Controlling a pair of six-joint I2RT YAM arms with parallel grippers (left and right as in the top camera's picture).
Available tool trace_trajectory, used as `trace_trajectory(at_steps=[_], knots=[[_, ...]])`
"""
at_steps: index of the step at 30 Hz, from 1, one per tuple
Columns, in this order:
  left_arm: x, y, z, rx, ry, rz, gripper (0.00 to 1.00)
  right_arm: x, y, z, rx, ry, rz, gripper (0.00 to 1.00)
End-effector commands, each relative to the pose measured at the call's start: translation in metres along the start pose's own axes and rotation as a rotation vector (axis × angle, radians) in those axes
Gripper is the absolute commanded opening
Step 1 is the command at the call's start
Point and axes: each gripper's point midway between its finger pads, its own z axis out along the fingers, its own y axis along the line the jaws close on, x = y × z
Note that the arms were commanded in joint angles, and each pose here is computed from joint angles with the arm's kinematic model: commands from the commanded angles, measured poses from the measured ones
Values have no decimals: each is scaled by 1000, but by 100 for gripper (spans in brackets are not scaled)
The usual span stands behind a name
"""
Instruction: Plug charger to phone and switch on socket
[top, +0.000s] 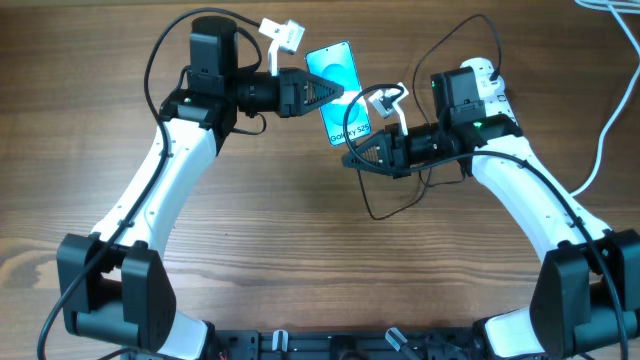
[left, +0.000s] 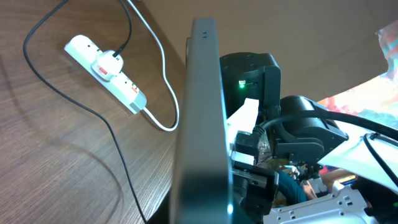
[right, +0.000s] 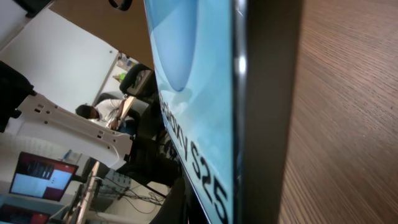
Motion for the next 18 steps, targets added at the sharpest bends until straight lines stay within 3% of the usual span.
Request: trace_trajectory(at_steps=[1, 4, 8, 16, 18], knots=[[46, -36, 28, 169, 163, -66, 4, -24, 0, -8, 23, -40, -61, 4], [43, -27, 29, 119, 143, -66, 4, -19, 0, -8, 24, -30, -26, 6], [38, -24, 30, 102, 123, -36, 4, -13, -6, -8, 56, -16, 12, 29], [24, 6, 29, -69, 41, -85, 4, -1, -14, -9, 112, 16, 83, 41], [22, 10, 24, -78, 33, -103, 4, 0, -23, -11, 164, 21, 90, 49]])
